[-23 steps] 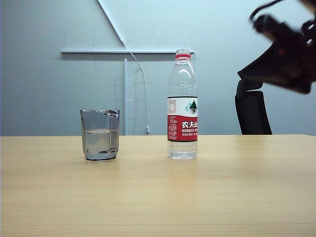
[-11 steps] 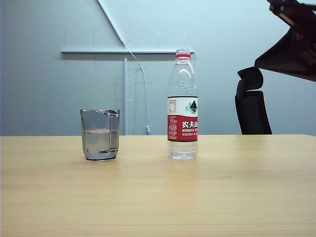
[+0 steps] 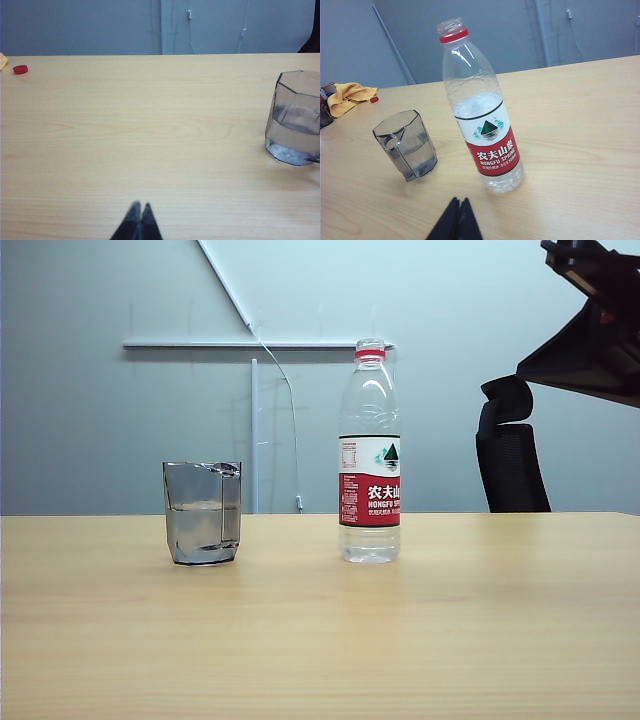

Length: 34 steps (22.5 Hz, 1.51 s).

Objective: Pick up the mineral water bottle on the table and pour water into the mug until it's half full.

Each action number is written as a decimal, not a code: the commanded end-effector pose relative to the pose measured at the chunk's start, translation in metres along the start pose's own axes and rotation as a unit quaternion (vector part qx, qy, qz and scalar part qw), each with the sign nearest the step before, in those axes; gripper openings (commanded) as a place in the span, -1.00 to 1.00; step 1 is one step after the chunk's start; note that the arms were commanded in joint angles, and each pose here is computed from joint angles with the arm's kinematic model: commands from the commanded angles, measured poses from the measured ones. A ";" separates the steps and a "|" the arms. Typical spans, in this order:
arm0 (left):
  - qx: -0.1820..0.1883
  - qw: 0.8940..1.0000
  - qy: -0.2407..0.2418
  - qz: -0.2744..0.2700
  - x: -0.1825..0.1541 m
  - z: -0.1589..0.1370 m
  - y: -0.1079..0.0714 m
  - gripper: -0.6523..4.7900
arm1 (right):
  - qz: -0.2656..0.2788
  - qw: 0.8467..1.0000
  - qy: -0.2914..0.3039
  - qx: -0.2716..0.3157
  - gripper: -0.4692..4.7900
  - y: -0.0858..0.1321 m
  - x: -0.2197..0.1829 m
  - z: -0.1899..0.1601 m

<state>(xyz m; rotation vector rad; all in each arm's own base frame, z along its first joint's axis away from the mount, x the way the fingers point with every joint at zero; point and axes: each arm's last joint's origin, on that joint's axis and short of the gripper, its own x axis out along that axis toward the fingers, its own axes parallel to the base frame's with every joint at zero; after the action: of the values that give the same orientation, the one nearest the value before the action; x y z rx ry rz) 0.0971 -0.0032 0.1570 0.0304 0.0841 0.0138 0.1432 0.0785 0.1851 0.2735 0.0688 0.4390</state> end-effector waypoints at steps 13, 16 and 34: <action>-0.002 1.000 -0.007 0.000 0.000 0.002 0.000 -0.77 | -0.091 0.994 0.048 -0.039 -0.84 -0.025 -0.037 0.004; -0.002 1.000 -0.007 -0.002 0.000 0.002 0.000 -0.77 | -0.141 0.990 0.009 -0.027 -0.84 -0.040 -0.056 0.005; -0.002 1.000 -0.007 -0.002 0.000 0.002 0.000 -0.77 | -0.236 0.966 -0.069 -0.081 -0.84 -0.060 -0.078 -0.002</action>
<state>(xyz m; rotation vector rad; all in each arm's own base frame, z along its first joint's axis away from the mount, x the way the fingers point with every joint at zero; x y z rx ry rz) 0.0972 -0.0035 0.1569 0.0306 0.0849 0.0104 0.0971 -0.0074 0.1668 0.1467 -0.0254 -0.0609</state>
